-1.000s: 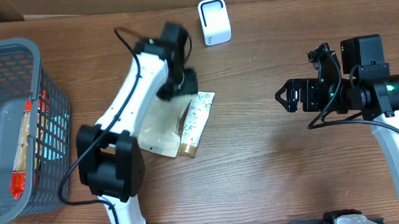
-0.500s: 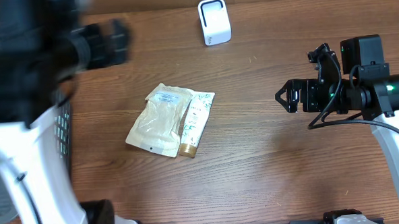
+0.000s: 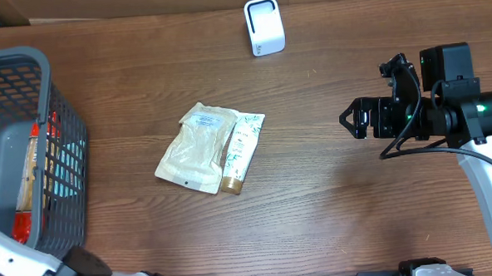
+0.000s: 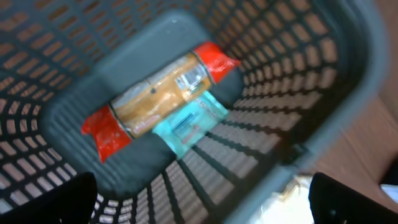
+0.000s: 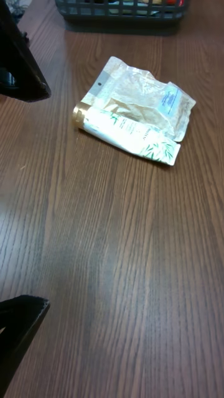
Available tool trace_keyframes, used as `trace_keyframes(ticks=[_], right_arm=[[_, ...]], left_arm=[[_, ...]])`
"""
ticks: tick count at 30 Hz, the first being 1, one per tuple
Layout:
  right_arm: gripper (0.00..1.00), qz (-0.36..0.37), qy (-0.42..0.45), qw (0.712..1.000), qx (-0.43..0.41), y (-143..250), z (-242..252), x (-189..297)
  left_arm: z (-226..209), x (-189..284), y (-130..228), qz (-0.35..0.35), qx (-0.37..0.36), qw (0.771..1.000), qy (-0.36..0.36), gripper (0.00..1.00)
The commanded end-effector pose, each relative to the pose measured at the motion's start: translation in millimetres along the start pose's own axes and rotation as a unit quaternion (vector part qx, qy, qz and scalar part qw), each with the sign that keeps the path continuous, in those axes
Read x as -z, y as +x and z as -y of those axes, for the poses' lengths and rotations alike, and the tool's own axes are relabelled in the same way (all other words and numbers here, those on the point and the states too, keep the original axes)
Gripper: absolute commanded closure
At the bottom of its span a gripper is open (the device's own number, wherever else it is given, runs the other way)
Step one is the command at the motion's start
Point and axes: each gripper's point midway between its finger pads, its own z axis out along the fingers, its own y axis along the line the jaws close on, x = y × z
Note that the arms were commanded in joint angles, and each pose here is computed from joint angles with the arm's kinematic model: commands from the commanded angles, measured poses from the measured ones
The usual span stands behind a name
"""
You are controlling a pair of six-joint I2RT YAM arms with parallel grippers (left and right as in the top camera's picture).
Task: Scan the item barcode
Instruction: 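Grasp the orange-capped sausage package in the basket with the left gripper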
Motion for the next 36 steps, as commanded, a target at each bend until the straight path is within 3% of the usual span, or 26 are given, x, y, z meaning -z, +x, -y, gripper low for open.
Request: trace_keyframes(ticks=[1,9,19,22,36], right_arm=[[0.00,-0.001,0.000,1.000,0.000,2,-1,-1],[0.00,-0.003,0.000,1.000,-0.001,3,2,-7],[0.00,0.000,0.000,1.000,0.000,2,2,-7],[0.00,-0.002,0.000,1.000,-0.001,3,3,-8],[0.00,-0.004,0.000,1.000,-0.001,4,3,-8]], left_arm=[[-4,-26,9,-0.028,-0.007,0.999,0.015,0.00],[-24,-109,10,-0.026,-0.003,1.000,0.008,0.00],[-44,-210,25,0.006,-0.107,0.994,0.013,0.00],[-57,-235,35,-0.023,-0.170,0.985,-0.004,0.00],[-84,-292,74,-0.111,-0.171,0.979,-0.023,0.01]])
